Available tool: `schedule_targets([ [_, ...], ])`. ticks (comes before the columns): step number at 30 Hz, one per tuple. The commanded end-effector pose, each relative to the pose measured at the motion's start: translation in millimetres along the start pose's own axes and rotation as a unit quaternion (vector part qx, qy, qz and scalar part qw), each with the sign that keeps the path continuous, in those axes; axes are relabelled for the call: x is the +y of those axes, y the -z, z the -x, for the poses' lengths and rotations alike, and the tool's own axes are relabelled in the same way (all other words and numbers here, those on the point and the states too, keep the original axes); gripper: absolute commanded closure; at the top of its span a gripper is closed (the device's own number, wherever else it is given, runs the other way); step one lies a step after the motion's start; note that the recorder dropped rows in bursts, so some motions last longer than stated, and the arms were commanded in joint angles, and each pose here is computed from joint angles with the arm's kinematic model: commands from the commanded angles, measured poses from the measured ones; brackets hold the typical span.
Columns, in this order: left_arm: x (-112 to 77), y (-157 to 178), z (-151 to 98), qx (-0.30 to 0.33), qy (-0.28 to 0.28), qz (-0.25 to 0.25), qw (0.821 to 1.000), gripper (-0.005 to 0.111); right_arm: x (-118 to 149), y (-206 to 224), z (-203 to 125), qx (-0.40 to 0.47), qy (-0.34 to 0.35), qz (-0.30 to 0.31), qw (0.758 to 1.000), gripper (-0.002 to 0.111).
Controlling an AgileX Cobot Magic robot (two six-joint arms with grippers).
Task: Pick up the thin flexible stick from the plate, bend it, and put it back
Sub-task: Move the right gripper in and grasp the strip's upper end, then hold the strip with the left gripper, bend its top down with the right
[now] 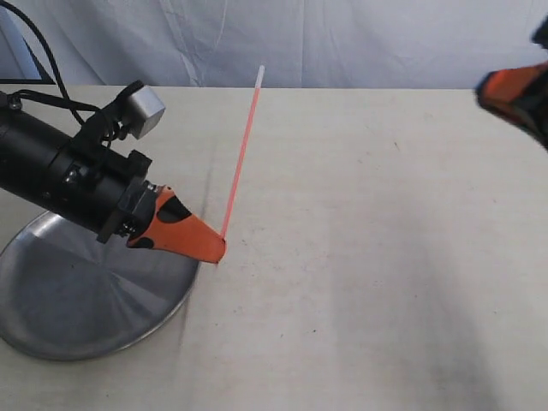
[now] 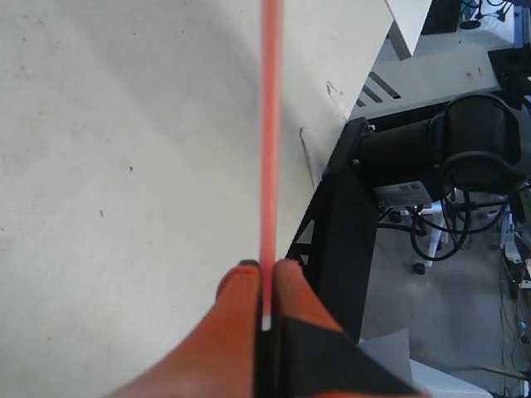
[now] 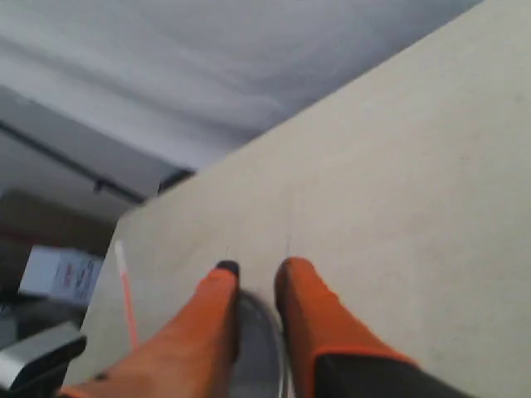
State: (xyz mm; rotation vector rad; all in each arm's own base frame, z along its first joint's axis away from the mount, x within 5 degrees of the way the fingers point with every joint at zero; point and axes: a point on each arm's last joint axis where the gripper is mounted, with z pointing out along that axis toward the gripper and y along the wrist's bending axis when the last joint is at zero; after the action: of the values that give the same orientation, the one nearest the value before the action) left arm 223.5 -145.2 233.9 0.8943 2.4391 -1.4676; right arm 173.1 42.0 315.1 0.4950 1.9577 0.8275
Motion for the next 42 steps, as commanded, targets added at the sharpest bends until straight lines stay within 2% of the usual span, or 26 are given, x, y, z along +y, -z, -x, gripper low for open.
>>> schedule_targets([
  [1,-5.7,0,2,-0.011,-0.007,-0.013,1.0,0.107,25,-49,-3,0.112,0.032,0.079,0.99,0.057],
  [3,-5.8,0,2,-0.012,-0.006,-0.013,1.0,0.107,30,-69,-5,0.133,0.044,0.096,0.985,0.05],
  [10,-6.3,0,3,-0.017,-0.011,-0.016,1.0,0.107,51,-132,-21,0.196,0.047,0.135,0.97,0.05],
  [19,-6.5,1,3,-0.019,-0.013,-0.017,1.0,0.107,67,-166,-42,0.228,0.063,0.151,0.96,0.051],
  [20,-6.5,1,3,-0.019,-0.013,-0.017,1.0,0.107,67,-168,-44,0.231,0.063,0.149,0.959,0.056],
  [22,-6.4,0,3,-0.017,-0.013,-0.016,1.0,0.107,67,-170,-46,0.23,0.058,0.147,0.96,0.082],
  [23,-6.4,0,3,-0.017,-0.013,-0.016,1.0,0.107,66,-170,-45,0.227,0.058,0.144,0.961,0.1],
  [24,-6.4,0,3,-0.017,-0.013,-0.016,1.0,0.107,66,-170,-45,0.227,0.058,0.143,0.962,0.109],
  [30,-7.3,1,4,-0.026,-0.009,-0.022,0.999,0.106,66,-170,-45,0.226,0.057,0.143,0.962,0.108],
  [34,-7.5,1,5,-0.028,-0.008,-0.022,0.999,0.096,67,-170,-45,0.225,0.049,0.145,0.962,0.108],
  [39,-7.6,1,5,-0.029,-0.003,-0.023,0.999,0.07,68,-170,-45,0.226,0.043,0.148,0.962,0.108],
  [42,-7.6,1,5,-0.029,-0.003,-0.023,0.999,0.06,68,-170,-45,0.228,0.04,0.151,0.961,0.108],
])
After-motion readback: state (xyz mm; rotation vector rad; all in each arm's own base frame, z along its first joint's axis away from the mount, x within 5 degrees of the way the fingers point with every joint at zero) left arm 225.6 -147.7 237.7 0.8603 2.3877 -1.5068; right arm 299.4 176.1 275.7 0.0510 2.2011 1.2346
